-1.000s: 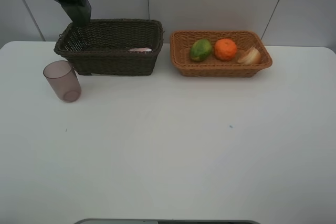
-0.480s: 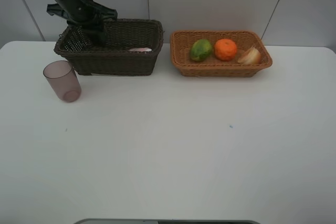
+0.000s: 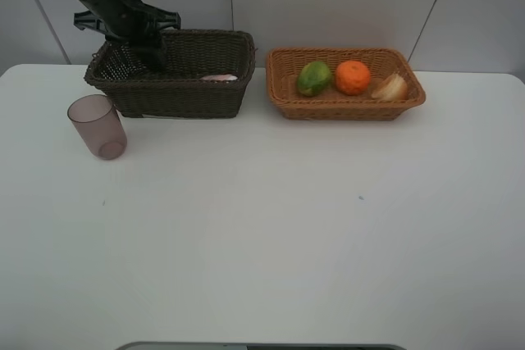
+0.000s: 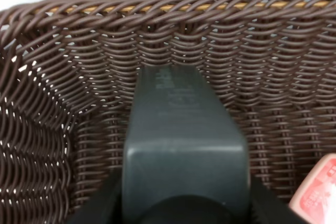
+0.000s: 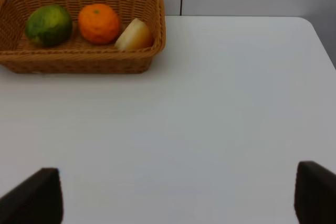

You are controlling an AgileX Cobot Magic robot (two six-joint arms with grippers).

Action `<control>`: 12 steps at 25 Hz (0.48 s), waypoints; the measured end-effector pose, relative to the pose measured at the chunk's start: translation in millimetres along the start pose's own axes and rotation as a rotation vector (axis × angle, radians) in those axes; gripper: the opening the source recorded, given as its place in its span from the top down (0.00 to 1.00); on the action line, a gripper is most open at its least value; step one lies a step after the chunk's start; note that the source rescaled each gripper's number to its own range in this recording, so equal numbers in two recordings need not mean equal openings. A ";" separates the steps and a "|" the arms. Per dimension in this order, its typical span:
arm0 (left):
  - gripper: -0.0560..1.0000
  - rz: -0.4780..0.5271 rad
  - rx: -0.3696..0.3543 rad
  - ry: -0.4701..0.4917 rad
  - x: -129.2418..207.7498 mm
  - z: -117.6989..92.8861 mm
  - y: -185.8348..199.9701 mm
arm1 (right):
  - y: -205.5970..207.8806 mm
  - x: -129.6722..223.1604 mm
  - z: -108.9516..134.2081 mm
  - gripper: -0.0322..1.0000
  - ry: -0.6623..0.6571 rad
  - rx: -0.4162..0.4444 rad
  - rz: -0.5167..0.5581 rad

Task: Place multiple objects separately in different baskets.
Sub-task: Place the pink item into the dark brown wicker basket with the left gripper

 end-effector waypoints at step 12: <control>0.00 -0.004 0.003 0.005 -0.7 -0.4 -0.1 | 0.0 0.0 0.0 0.12 0.000 0.000 0.000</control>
Point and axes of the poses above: a point on each arm's last joint axis where the gripper is mounted, y pointing back along that axis away from the gripper, z along the wrist's bending axis when the last joint is at zero, x = y × z, the point moved 5 cm from there along -y, pointing out along that axis toward the gripper, and after that the axes turned 15 degrees about -y, right-handed, at the moved point
